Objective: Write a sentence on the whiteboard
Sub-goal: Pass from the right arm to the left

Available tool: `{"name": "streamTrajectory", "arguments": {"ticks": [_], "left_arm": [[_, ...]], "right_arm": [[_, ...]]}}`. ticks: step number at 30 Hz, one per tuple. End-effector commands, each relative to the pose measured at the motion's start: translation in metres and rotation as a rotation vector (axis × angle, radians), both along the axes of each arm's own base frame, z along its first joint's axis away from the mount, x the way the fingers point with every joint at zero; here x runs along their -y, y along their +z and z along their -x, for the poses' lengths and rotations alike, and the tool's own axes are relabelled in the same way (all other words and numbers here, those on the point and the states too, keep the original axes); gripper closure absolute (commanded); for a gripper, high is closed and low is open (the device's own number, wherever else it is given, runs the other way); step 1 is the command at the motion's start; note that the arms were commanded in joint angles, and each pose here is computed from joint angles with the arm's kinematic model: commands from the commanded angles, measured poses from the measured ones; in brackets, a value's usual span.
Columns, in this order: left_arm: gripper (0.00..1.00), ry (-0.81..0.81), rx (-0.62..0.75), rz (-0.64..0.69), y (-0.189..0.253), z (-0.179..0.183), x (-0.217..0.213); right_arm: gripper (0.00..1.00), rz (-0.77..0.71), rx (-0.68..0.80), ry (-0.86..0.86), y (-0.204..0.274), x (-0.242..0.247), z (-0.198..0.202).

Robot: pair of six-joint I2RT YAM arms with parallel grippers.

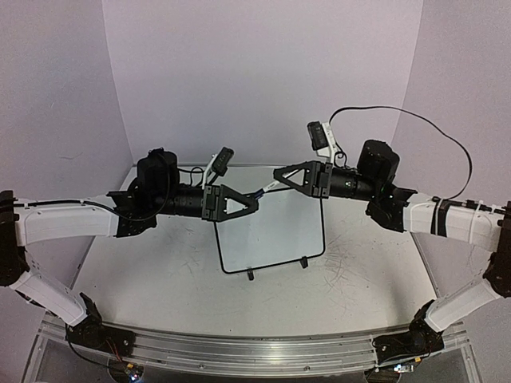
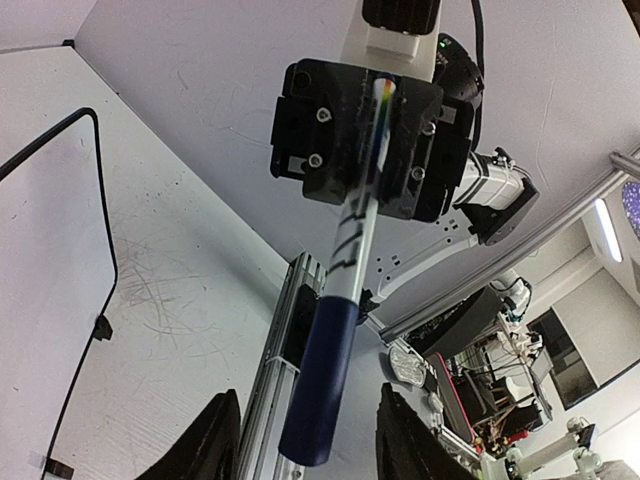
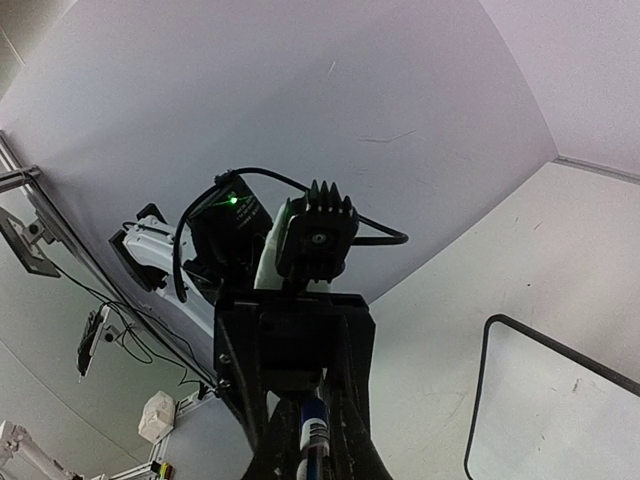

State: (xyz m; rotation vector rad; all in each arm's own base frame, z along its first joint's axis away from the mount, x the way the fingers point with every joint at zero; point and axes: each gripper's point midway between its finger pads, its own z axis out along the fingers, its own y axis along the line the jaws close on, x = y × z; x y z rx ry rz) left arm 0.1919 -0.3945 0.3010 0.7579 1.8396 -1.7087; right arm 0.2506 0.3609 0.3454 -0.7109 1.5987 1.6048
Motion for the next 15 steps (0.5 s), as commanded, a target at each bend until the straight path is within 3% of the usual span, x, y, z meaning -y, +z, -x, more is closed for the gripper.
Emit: {"name": "streamTrajectory", "arguments": {"ticks": [1, 9, 15], "left_arm": [[0.58, -0.018, 0.067, 0.073, 0.0325, -0.0002, 0.0032], [0.73, 0.002, 0.094, 0.095, 0.0418, -0.0016, 0.0009], [0.96, 0.021, 0.092, 0.092, 0.0392, -0.0039, -0.0002]], "right_arm": [[1.0, -0.036, 0.053, 0.062, 0.0121, -0.0074, 0.0132], [1.0, -0.032, 0.062, 0.106, 0.0112, -0.0097, 0.0218], [1.0, -0.026, 0.057, 0.106, 0.0088, -0.0097, 0.0219]]}}
